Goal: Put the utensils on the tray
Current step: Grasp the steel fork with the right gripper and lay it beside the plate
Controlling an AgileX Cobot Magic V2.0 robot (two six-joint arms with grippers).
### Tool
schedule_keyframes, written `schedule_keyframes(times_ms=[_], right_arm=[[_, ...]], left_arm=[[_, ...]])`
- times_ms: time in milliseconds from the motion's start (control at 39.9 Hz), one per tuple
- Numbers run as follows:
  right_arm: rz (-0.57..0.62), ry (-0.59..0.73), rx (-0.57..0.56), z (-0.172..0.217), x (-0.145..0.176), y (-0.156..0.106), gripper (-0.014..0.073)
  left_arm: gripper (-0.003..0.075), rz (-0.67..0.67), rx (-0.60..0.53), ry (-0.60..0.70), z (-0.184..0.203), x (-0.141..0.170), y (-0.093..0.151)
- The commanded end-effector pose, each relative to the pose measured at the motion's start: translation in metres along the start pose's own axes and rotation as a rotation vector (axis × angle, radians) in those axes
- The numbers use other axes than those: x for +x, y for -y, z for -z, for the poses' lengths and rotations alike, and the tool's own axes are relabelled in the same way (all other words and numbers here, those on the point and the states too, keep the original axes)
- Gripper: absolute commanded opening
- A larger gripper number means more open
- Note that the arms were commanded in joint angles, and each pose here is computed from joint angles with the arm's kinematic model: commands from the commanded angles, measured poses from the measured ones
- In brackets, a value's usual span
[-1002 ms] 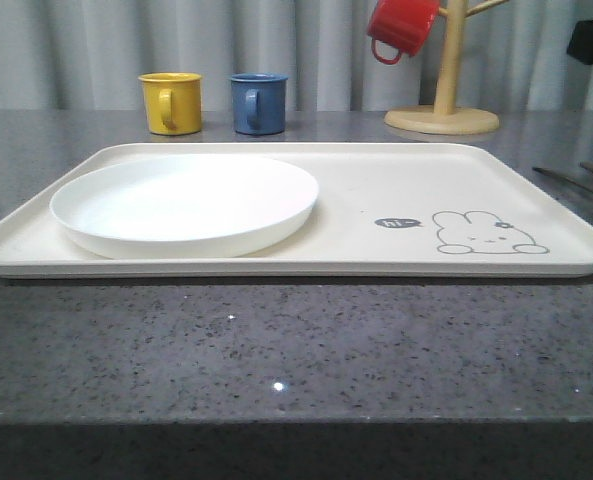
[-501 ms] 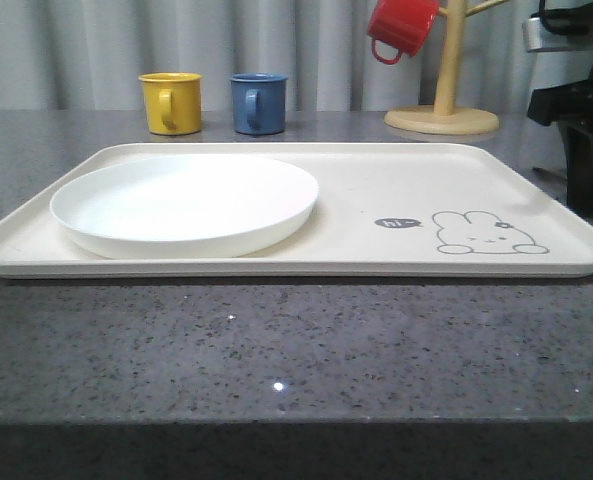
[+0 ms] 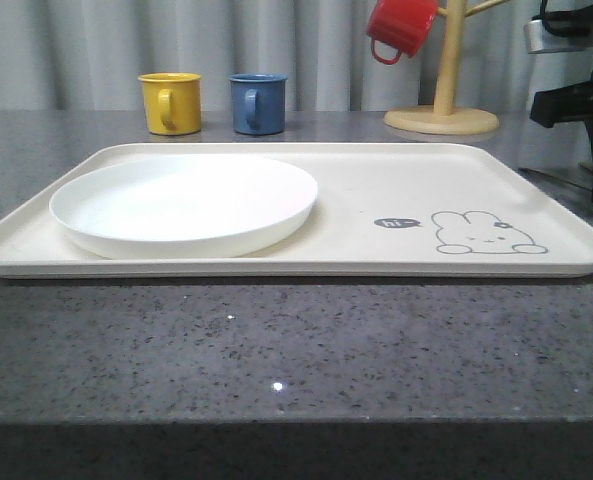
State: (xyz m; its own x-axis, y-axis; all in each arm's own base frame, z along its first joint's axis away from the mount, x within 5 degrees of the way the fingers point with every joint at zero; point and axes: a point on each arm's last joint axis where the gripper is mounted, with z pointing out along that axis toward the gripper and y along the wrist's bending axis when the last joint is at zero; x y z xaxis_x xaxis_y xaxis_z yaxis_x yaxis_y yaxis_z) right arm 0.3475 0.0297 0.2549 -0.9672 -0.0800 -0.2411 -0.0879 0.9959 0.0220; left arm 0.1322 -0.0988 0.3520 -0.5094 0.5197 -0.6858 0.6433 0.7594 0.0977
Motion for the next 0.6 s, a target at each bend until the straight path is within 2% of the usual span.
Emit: schedule_keyframes(times_ms=[0, 125, 225, 426, 576], right_arm=[[0.008, 0.075, -0.006, 0.029, 0.000, -0.001, 0.0002], [0.027, 0.119, -0.012, 0.051, 0.006, -0.007, 0.0001], [0.073, 0.144, -0.028, 0.072, 0.012, -0.023, 0.0001], [0.209, 0.149, -0.127, 0.101, 0.015, -0.079, 0.0003], [0.210, 0.161, -0.175, 0.104, 0.010, -0.119, 0.0004]], left_arm=[[0.0388, 0.005, -0.003, 0.096, 0.009, -0.011, 0.000], [0.0388, 0.005, -0.003, 0.096, 0.009, -0.011, 0.000], [0.0388, 0.005, -0.003, 0.096, 0.009, -0.011, 0.000], [0.0388, 0.005, -0.003, 0.096, 0.009, -0.011, 0.000], [0.0388, 0.005, -0.003, 0.096, 0.009, -0.011, 0.000]])
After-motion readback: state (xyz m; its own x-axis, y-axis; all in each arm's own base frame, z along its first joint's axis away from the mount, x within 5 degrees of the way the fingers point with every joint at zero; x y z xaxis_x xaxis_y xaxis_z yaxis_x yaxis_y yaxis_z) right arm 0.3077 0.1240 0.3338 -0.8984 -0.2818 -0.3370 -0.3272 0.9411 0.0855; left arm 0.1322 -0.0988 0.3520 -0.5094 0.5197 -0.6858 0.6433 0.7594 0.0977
